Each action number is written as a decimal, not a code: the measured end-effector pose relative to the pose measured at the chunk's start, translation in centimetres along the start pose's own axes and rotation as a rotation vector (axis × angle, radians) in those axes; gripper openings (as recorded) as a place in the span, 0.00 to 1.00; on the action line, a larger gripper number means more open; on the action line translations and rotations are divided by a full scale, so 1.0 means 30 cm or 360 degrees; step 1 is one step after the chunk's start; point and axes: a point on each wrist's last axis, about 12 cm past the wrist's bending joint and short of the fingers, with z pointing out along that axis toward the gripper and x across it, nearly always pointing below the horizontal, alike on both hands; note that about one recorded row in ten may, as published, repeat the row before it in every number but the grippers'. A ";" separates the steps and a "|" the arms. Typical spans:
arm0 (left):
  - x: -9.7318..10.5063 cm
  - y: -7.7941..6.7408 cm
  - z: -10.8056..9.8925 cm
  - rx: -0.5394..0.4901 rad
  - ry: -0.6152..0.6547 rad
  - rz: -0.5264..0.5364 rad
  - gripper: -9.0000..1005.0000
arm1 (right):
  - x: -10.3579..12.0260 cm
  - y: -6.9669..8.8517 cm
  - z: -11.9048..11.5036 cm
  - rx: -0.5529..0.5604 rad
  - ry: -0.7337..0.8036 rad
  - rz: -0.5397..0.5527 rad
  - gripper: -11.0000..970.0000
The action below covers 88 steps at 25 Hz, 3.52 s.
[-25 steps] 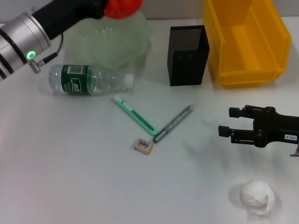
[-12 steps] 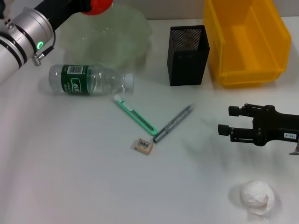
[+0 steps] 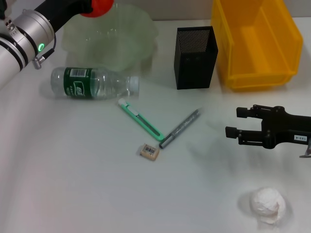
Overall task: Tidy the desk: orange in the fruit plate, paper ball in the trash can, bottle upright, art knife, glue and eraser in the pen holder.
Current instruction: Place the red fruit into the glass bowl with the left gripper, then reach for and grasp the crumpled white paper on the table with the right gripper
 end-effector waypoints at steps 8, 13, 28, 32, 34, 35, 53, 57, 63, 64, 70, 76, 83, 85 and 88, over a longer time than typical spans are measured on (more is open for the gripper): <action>0.001 -0.003 0.001 0.0008 0.0004 0.0007 0.06 | -0.002 0.000 0.003 -0.0003 -0.0001 -0.0003 0.80; 0.001 -0.004 0.001 0.0011 0.0006 0.0009 0.08 | -0.002 0.000 0.003 -0.0003 -0.0002 -0.0003 0.80; 0.003 -0.005 -0.004 0.0004 -0.0014 0.0003 0.34 | 0.001 0.005 0.007 -0.0007 -0.0005 0.0003 0.80; 0.004 -0.005 -0.005 0.0003 -0.0013 0.0002 0.54 | 0.001 0.005 0.008 -0.0007 -0.0005 0.0003 0.80; 0.005 -0.004 -0.006 0.0001 -0.0012 0.0000 0.59 | 0.001 0.005 0.008 -0.0007 -0.0005 0.0004 0.80; 0.005 -0.004 -0.006 0.0001 -0.0012 0.0000 0.62 | 0.001 0.005 0.008 -0.0007 -0.0005 0.0004 0.80; -0.032 -0.051 -0.072 0.0385 -0.0196 -0.0099 0.86 | 0.000 0.004 0.007 -0.0003 -0.0009 0.0007 0.80; -0.046 -0.078 -0.110 0.0603 -0.0220 -0.0125 0.86 | 0.000 0.003 0.006 -0.0002 -0.0010 0.0007 0.80; -0.041 -0.136 -0.181 0.1030 -0.0133 -0.0119 0.86 | -0.005 -0.001 0.003 0.0001 -0.0009 -0.0001 0.80; -0.041 -0.136 -0.181 0.1030 -0.0133 -0.0119 0.86 | -0.005 -0.001 0.003 0.0001 -0.0009 -0.0001 0.80; -0.010 -0.192 -0.221 0.1332 0.0034 -0.0048 0.86 | -0.020 -0.007 0.009 -0.0004 -0.0012 -0.0018 0.80; 0.032 -0.203 -0.274 0.1484 0.0190 -0.0022 0.86 | -0.023 -0.007 0.011 -0.0009 -0.0009 -0.0025 0.80; 0.109 -0.176 -0.391 0.1553 0.0339 -0.0006 0.86 | -0.037 -0.012 0.017 -0.0011 -0.0017 -0.0038 0.80; 0.109 -0.176 -0.391 0.1553 0.0339 -0.0006 0.86 | -0.039 -0.012 0.018 -0.0013 -0.0018 -0.0037 0.80; 0.143 -0.172 -0.424 0.1622 0.0482 0.0056 0.86 | -0.051 -0.015 0.027 -0.0022 -0.0022 -0.0042 0.80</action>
